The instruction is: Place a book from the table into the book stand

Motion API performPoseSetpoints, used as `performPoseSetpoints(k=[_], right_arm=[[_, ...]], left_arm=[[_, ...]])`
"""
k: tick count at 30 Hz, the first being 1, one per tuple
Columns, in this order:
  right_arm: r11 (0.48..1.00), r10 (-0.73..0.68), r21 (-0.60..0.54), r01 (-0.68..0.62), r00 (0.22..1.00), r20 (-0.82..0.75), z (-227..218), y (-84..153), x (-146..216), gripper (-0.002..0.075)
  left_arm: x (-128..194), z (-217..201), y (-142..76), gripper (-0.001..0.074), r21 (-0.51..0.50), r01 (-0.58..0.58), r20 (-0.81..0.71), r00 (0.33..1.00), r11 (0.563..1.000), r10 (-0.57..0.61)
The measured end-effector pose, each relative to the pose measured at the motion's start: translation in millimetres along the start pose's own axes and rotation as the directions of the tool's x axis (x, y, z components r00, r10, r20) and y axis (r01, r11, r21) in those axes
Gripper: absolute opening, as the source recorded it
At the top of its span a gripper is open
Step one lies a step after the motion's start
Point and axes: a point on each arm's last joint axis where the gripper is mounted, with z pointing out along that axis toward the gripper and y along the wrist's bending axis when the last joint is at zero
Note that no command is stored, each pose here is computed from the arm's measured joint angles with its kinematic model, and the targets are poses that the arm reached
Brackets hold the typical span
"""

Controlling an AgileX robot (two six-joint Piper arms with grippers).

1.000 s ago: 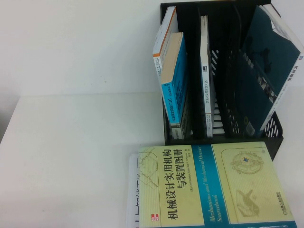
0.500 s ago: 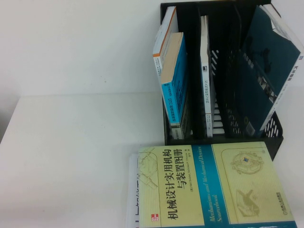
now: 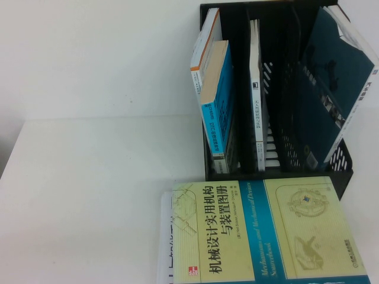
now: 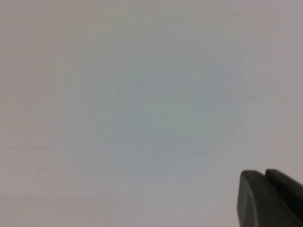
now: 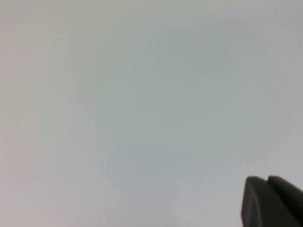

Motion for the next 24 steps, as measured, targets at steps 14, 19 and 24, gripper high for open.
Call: performPoseSetpoints(k=[14,19,24], right_arm=[[0.989,-0.140,0.006,0.145,0.965,-0.222,15,4,-31,0.0008],[0.971,-0.057,0.177,0.162,0.872,-0.487,30,-6,-64,0.0008],[0.952,0.032,0.246,0.183,0.738,-0.674,54,-11,-64,0.0008]], left_arm=[[-51,11,-11,-0.0004,0.001,0.123,-0.218,0.969,0.992,-0.120],[-77,25,-17,-0.0004,-0.016,0.081,-0.475,0.876,0.997,-0.078],[-66,42,-22,-0.0004,-0.051,0.144,-0.661,0.737,0.988,-0.142]])
